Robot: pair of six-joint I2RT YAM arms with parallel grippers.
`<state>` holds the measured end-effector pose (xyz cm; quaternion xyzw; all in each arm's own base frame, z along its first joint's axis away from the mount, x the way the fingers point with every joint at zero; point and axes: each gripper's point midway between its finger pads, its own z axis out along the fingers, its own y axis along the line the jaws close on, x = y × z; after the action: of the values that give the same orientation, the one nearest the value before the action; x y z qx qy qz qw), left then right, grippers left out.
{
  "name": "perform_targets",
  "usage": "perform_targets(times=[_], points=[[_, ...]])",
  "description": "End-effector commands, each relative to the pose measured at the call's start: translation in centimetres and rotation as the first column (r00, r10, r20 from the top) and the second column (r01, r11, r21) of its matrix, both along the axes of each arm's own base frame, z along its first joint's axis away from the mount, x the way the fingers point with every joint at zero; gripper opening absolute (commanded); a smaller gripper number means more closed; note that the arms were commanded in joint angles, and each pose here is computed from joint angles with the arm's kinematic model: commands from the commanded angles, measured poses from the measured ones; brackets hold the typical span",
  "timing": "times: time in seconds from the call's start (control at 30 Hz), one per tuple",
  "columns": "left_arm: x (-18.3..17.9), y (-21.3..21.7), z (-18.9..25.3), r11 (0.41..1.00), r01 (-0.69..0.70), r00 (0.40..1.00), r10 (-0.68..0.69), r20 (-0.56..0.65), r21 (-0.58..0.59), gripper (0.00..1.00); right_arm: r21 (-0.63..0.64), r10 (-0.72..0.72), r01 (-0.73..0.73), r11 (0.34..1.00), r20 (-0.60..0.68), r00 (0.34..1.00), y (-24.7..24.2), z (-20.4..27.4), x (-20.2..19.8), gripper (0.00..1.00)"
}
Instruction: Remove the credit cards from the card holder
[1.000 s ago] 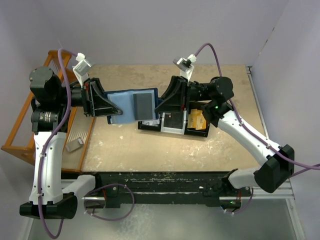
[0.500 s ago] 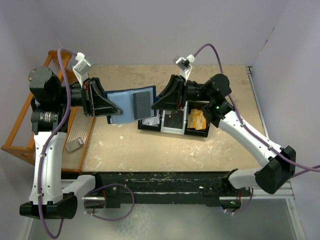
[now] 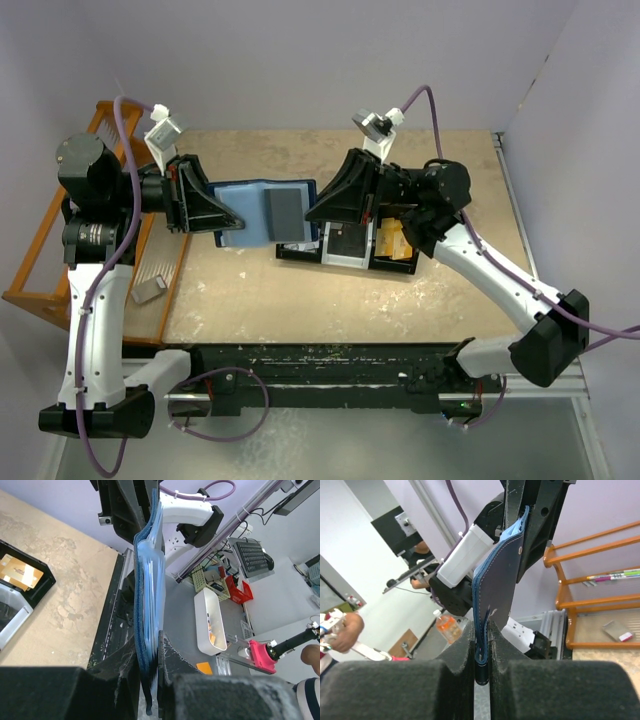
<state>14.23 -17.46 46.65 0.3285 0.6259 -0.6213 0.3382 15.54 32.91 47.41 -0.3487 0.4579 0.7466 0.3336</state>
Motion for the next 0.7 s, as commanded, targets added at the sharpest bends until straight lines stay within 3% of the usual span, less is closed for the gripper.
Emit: perform_targets(times=[0.0,0.2,0.43,0.53,0.57,0.6,0.67], points=[[-2.6,0.5,0.2,0.99,0.141,0.989,-0.142,0.041,0.022,0.16,0.045,-0.001,-0.001,0.999,0.037,0.999,-0.7,1.5,-1.0,0.01],[-2.5,0.4,0.1,0.991,0.134,0.99,-0.135,0.042,0.021,0.2,-0.023,-0.121,0.122,0.992,0.058,0.991,0.1,1.0,0.7,0.02],[-2.7,0.5,0.2,0.99,0.137,0.989,-0.138,0.049,0.023,0.25,-0.021,-0.11,0.111,0.994,0.041,0.993,1.2,1.0,0.2,0.0],[-2.3,0.5,-0.1,0.991,0.13,0.988,-0.132,0.082,0.028,0.62,-0.025,-0.134,0.135,0.991,0.037,0.99,1.3,1.3,0.5,0.0],[-2.0,0.7,-0.2,0.992,0.12,0.987,-0.123,0.107,0.032,0.9,-0.041,-0.155,0.157,0.987,0.041,0.987,1.3,1.2,0.8,0.0],[-1.6,0.9,-0.4,0.994,0.107,0.985,-0.111,0.13,0.037,1.0,-0.064,-0.184,0.188,0.98,0.06,0.981,1.3,1.0,1.2,0.0],[-0.4,1.8,-0.8,0.997,0.049,0.985,-0.057,0.16,0.053,0.99,-0.124,-0.236,0.244,0.962,0.08,0.968,1.3,0.2,2.0,0.0]])
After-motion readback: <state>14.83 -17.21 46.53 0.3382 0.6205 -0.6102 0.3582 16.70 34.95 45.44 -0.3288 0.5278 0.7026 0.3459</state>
